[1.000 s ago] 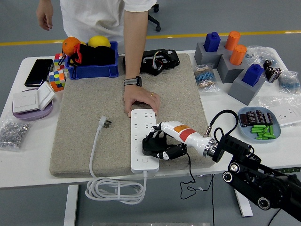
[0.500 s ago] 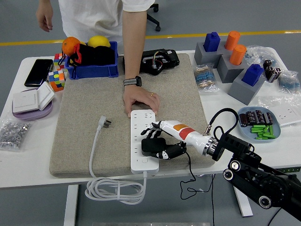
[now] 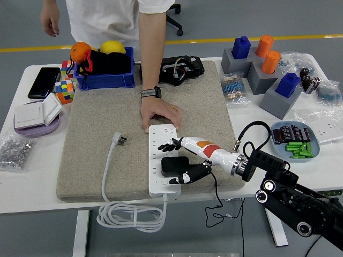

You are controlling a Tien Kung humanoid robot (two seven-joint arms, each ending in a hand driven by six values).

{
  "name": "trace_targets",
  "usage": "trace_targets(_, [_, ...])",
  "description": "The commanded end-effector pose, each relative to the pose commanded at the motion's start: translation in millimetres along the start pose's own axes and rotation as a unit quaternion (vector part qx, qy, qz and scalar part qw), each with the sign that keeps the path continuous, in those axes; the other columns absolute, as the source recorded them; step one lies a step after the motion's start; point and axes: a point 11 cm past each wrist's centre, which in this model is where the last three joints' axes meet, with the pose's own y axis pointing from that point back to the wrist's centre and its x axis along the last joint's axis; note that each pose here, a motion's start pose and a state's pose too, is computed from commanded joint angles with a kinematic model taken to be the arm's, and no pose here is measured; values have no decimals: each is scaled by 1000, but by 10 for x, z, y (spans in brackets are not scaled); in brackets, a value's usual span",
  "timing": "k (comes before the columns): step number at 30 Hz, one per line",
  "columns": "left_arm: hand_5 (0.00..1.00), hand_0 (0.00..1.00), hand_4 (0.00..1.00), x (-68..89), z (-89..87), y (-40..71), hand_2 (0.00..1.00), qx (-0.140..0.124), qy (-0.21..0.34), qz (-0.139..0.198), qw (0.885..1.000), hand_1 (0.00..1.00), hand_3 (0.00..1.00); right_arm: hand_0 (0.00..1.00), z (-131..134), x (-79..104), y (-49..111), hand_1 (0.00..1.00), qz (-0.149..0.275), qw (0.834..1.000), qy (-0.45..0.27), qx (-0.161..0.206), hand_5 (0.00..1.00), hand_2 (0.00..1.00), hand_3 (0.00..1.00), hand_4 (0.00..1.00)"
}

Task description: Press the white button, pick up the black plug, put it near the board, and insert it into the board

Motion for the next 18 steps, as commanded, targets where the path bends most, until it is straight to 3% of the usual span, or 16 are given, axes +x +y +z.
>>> trace_targets(10, [255, 481, 559, 5, 2, 0, 501, 0, 0, 0, 1000, 508, 588, 905, -147, 253, 85, 888, 39, 999, -10, 19, 418, 860, 879, 998])
trace_targets(17, [255, 481, 559, 8, -15, -2, 502, 1, 2, 1, 1000, 508, 589, 917, -18, 614, 401, 897, 106, 994, -21, -3, 455, 864, 884, 998])
trace_targets(18, [256, 480, 560, 10, -15, -2, 502, 1, 2, 1, 1000, 506, 588, 929, 23, 660, 454, 901, 116, 993, -22, -10, 516, 866, 885, 998])
